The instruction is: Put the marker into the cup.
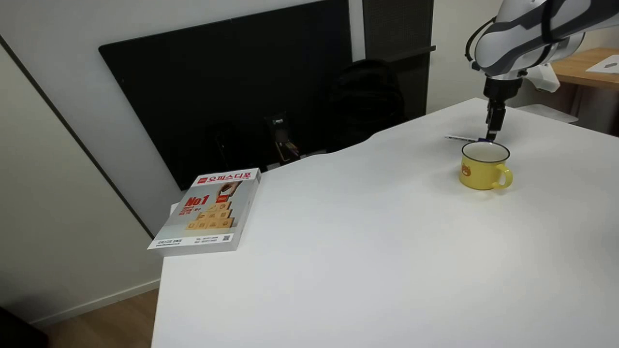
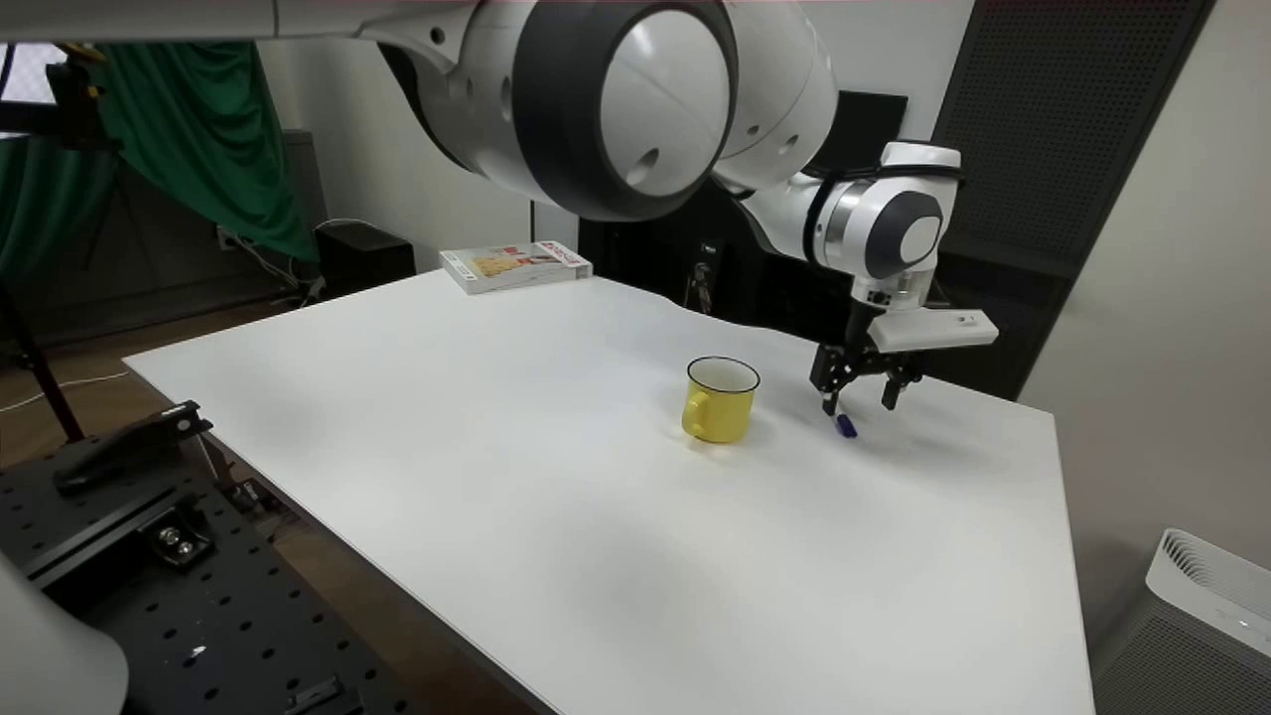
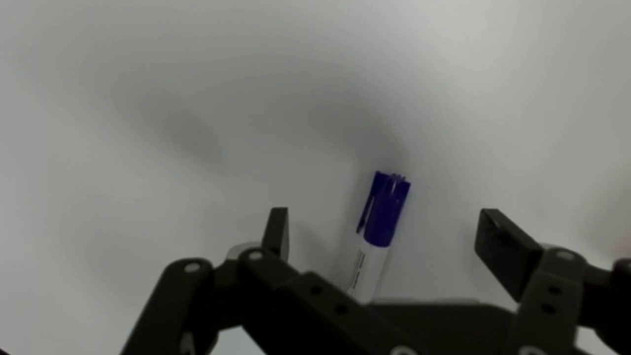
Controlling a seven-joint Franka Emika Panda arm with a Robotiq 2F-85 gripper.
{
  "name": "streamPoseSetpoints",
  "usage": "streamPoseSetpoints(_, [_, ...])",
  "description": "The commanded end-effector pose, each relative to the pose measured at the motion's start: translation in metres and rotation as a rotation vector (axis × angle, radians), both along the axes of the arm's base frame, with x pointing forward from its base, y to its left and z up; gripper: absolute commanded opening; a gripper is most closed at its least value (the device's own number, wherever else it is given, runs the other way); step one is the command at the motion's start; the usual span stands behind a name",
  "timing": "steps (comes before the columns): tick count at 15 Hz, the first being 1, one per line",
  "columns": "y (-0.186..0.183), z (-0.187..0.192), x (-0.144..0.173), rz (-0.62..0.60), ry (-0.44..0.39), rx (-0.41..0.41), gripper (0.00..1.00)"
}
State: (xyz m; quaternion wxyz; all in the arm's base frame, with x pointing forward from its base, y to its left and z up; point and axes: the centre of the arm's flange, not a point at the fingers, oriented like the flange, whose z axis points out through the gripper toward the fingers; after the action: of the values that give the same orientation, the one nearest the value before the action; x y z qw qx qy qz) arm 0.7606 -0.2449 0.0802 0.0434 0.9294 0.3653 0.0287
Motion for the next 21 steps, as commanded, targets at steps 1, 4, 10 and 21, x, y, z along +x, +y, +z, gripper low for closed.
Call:
streamPoseSetpoints(1, [-0.015, -0.031, 0.054, -0.065, -0.026, 0.022, 1.0])
streamPoseSetpoints(4, [-0.013, -0.042, 0.052, -0.105, -0.035, 0.031, 1.0])
streamPoseSetpoints(10, [-0.013, -0.059, 0.047, -0.158, -0.041, 0.019, 0.67])
streamPoseSetpoints(21, [-0.045, -0.039, 0.043, -0.297, -0.016, -0.035, 0.06])
